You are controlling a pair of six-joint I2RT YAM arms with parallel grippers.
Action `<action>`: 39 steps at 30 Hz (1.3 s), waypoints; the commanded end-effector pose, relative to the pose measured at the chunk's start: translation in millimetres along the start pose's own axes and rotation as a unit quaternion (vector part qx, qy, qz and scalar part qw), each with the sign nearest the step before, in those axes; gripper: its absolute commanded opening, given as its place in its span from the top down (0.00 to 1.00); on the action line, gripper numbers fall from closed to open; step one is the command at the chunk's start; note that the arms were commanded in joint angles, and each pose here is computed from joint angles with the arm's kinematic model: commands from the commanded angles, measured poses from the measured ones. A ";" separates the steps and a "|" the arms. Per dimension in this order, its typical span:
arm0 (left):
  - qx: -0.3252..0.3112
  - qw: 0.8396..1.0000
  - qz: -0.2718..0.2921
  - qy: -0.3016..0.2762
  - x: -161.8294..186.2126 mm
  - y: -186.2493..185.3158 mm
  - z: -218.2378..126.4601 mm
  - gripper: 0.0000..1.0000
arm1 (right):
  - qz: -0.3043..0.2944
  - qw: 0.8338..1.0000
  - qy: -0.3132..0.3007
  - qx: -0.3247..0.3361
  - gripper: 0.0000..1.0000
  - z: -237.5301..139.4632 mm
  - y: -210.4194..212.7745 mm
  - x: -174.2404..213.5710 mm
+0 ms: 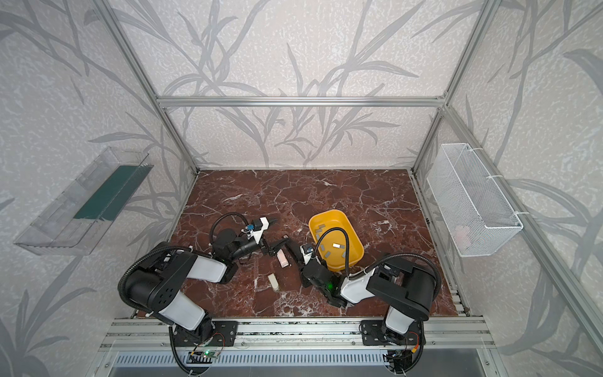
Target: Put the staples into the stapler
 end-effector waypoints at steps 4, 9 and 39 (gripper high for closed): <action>-0.036 0.999 -0.007 -0.023 -11.0 12.2 3.0 0.10 | -0.009 1.000 -0.022 -0.008 0.49 -25.7 4.3 -21.7; -0.082 0.996 -0.028 0.036 -3.0 24.6 7.9 0.13 | -0.011 0.999 -0.042 -0.009 0.65 -39.0 12.3 -45.7; -0.074 0.966 -0.100 0.227 33.1 -8.6 41.1 0.29 | -0.005 0.998 0.046 0.046 0.86 26.5 -2.6 22.4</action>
Point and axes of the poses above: each gripper's point midway between its finger pads, its own z axis out along the fingers, its own y axis along the line the jaws close on, x = y × z, the point moved 9 cm from there along -z, back along the fingers, and after that the axes turned 5 degrees about z, right-handed, at the moved point
